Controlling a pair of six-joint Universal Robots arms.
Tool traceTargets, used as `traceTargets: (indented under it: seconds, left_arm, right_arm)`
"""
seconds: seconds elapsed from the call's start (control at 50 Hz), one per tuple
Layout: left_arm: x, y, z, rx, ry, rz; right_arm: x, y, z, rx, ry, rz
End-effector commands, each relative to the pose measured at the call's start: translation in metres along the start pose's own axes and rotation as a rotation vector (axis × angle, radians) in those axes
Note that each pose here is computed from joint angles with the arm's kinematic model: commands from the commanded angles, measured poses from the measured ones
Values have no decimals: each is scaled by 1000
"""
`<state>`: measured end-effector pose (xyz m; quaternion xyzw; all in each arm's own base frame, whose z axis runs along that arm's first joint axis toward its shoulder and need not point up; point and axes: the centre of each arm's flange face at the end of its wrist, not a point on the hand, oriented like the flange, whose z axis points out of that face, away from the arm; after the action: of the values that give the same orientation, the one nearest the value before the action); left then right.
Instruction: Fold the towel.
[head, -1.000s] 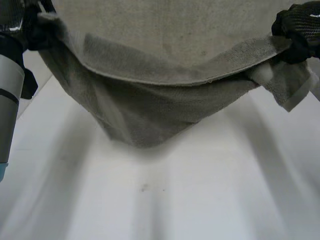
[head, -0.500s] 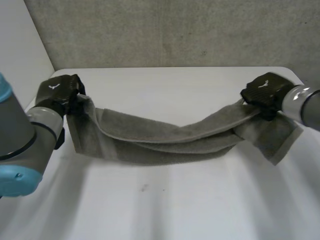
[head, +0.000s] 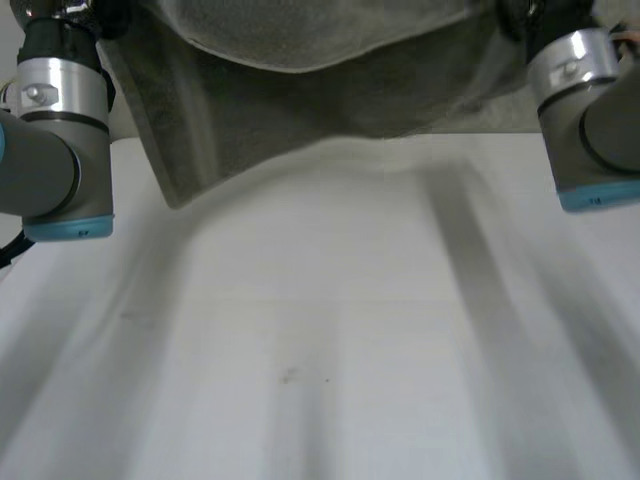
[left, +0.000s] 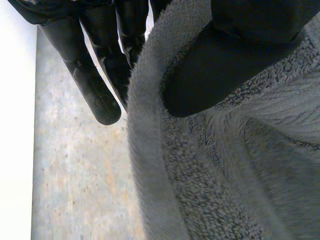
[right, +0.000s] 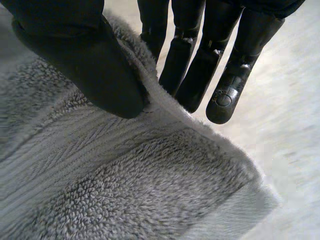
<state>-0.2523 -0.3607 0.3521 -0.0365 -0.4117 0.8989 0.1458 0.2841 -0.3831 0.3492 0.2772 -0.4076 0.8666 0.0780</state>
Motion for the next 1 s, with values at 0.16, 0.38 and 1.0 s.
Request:
traceTargets:
  seconds: [0.16,0.38,1.0]
  left_arm:
    - [-22,79,-110,-507,-42,54]
    - [-38,84,-176,-905,-69,67]
    - [-22,79,-220,-1023,333,432]
  right_arm:
    - [-85,83,-103,-478,-486,115]
    - [-93,77,-166,-620,-601,144]
    - [-92,82,-189,-714,-587,257]
